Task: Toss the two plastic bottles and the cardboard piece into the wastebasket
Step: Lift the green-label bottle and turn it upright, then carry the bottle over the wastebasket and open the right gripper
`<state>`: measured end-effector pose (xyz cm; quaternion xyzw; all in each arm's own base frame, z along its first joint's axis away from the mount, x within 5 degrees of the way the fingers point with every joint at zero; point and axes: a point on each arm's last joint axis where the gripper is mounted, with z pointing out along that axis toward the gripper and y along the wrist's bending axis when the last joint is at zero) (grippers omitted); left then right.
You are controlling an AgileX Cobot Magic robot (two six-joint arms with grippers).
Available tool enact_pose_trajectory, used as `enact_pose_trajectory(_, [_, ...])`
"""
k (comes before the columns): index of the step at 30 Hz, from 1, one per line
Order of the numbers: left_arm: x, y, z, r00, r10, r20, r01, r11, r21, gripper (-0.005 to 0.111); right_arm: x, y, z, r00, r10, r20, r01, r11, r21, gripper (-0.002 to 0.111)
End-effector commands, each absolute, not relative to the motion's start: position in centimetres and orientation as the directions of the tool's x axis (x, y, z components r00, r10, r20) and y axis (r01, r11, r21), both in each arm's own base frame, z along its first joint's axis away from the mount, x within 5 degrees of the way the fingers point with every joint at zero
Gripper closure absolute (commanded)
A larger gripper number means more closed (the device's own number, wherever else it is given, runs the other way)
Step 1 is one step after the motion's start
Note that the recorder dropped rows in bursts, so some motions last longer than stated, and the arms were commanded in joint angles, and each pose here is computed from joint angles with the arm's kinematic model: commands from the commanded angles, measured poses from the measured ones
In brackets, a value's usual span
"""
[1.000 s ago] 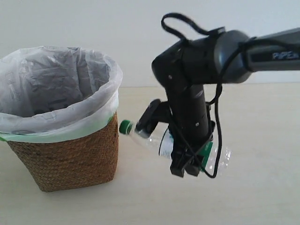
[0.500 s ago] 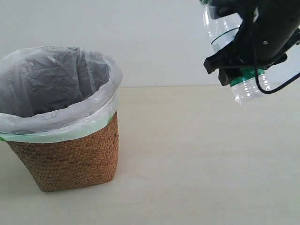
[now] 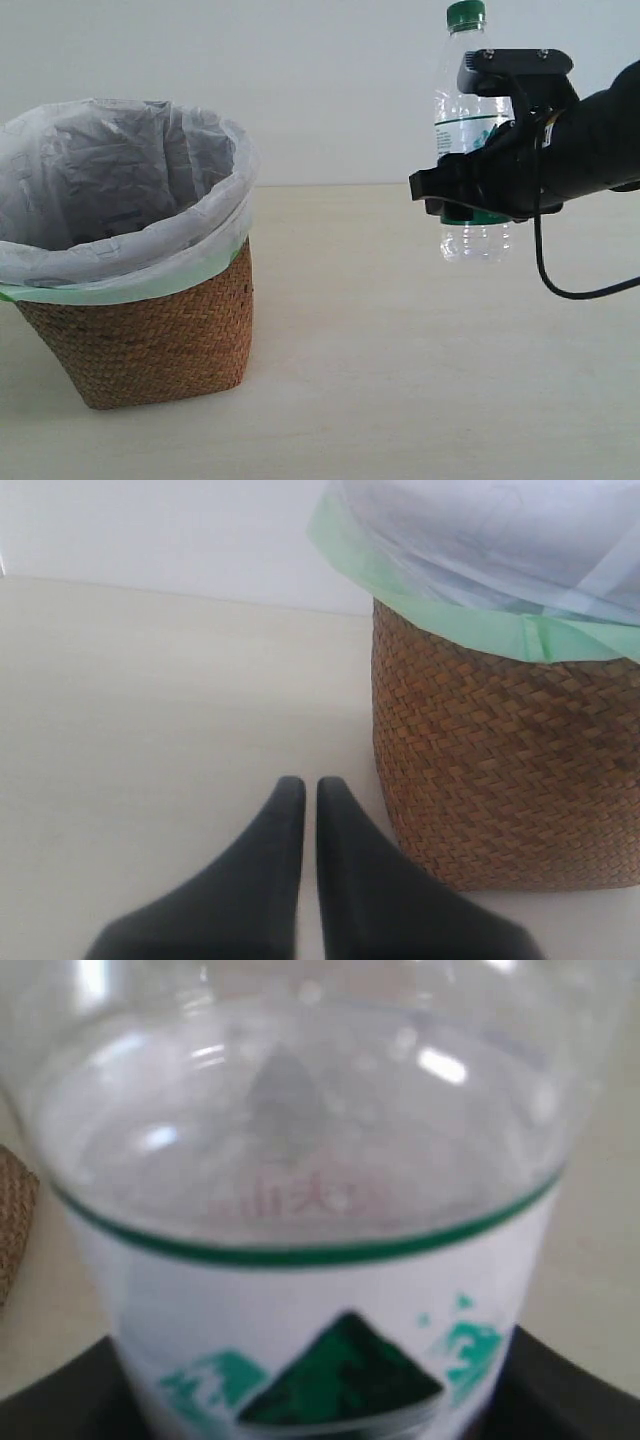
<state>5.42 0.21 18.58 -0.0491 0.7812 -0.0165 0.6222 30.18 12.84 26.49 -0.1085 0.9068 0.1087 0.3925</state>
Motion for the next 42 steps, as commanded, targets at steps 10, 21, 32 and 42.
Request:
enact_pose_trajectory(10, [5.4,0.2,18.5,-0.221,-0.097,-0.97,-0.053,0.995,-0.088,0.103,32.3,5.5,28.6,-0.695,-0.068,-0.716,-0.091,0.996,-0.006,0.108])
enact_pose_trajectory(21, [5.4,0.2,18.5,-0.221,-0.097,-0.97,-0.053,0.995,-0.088,0.103,32.8,2.7,28.0,-0.715,-0.086,-0.694,-0.037,0.996,-0.086,0.108])
enact_pose_trajectory(32, [5.4,0.2,18.5,-0.221,-0.097,-0.97,-0.053,0.995,-0.088,0.103,32.1,22.2,37.4,-0.518,-0.043,-0.854,-0.49,0.834,0.255,0.077])
enact_pose_trajectory(42, [5.4,0.2,18.5,-0.221,-0.097,-0.97,-0.053,0.995,-0.088,0.103,32.2,21.2,43.3,-0.616,-0.142,-0.775,-0.349,0.931,0.107,0.041])
